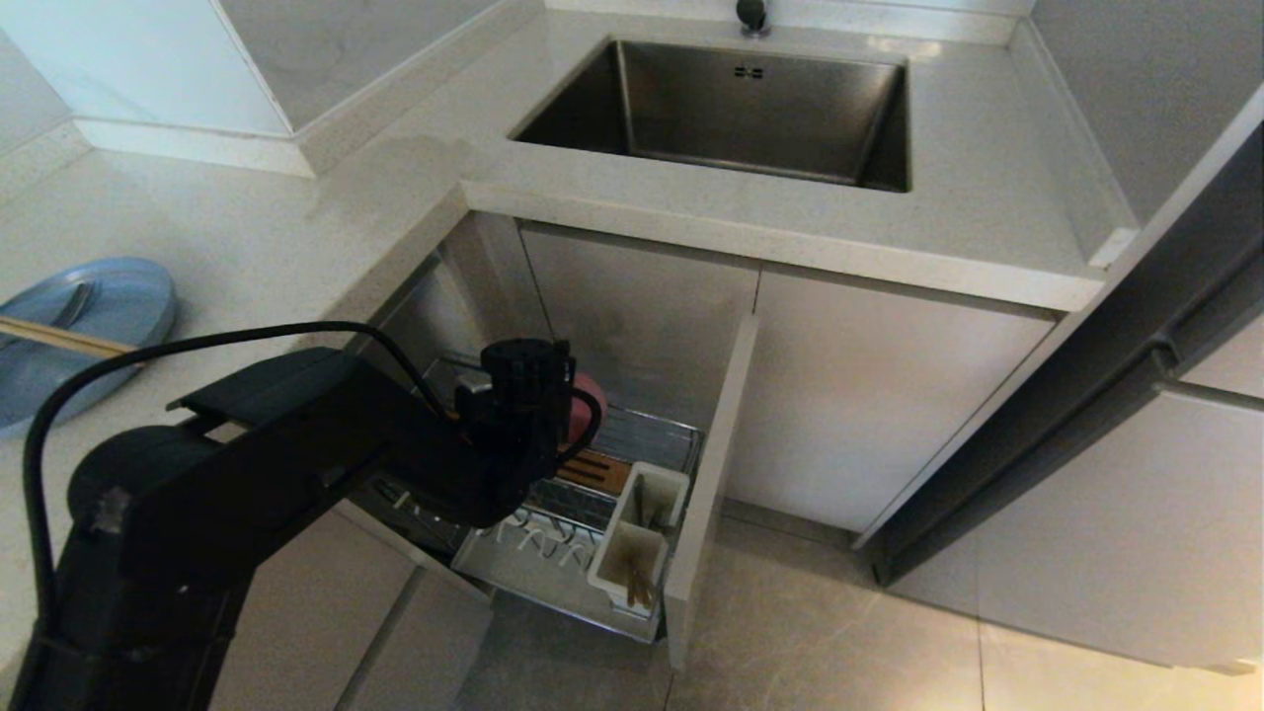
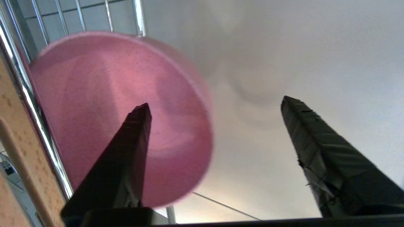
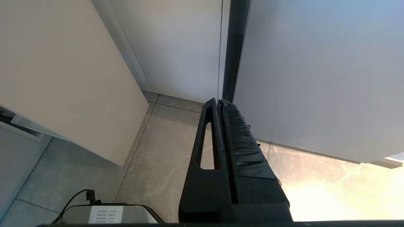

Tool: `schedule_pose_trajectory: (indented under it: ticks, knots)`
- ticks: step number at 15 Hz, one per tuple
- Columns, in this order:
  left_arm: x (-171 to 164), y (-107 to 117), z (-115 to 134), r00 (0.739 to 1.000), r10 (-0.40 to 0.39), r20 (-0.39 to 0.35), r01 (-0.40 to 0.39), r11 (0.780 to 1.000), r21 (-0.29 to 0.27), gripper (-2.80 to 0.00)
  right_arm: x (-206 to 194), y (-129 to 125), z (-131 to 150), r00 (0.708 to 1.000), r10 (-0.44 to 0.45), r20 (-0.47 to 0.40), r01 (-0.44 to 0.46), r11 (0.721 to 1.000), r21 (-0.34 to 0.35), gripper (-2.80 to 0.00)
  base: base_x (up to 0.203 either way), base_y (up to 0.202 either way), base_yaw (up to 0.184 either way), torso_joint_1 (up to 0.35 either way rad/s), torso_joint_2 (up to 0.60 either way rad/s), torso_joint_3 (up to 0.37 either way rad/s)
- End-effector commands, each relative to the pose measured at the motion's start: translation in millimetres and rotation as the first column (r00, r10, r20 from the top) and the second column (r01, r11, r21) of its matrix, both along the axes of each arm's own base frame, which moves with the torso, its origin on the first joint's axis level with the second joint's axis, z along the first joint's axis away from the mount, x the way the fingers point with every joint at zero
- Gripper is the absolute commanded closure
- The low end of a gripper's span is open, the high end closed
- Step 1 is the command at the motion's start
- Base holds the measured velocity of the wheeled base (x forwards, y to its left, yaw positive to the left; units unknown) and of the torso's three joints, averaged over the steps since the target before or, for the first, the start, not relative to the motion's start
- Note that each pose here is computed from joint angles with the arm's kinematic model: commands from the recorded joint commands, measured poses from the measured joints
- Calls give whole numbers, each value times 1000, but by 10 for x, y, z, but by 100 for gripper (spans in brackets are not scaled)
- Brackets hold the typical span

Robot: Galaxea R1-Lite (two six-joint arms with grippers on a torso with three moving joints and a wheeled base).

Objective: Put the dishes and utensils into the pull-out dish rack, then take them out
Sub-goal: Pick up the bowl and place it in the cupboard, then pick up the chopsticks and place it in the cupboard

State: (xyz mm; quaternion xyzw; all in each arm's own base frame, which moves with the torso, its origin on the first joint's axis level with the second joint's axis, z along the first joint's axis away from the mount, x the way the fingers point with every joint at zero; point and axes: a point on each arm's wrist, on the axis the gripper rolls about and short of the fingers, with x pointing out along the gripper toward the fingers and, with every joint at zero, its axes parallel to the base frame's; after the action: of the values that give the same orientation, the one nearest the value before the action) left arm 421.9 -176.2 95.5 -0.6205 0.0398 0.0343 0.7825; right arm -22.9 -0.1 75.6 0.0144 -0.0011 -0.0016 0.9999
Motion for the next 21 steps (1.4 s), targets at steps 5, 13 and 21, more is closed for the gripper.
schedule_pose_trajectory:
  ticks: [5,13,21]
  knots:
    - [-104,22,203,1000,-2,11,2,1000,-10,-280,-1,0,0,1000,0,1,0,1000,0,0,0,0,0,0,0,0]
    - [-437,71,655,999,30,38,-29,999,-19,-280,-1,0,0,1000,0,1,0,1000,0,0,0,0,0,0,0,0]
    - [-1009,197,989,999,2,41,-1,1000,-17,0,-1,0,0,1000,0,1,0,1000,0,0,0,0,0,0,0,0]
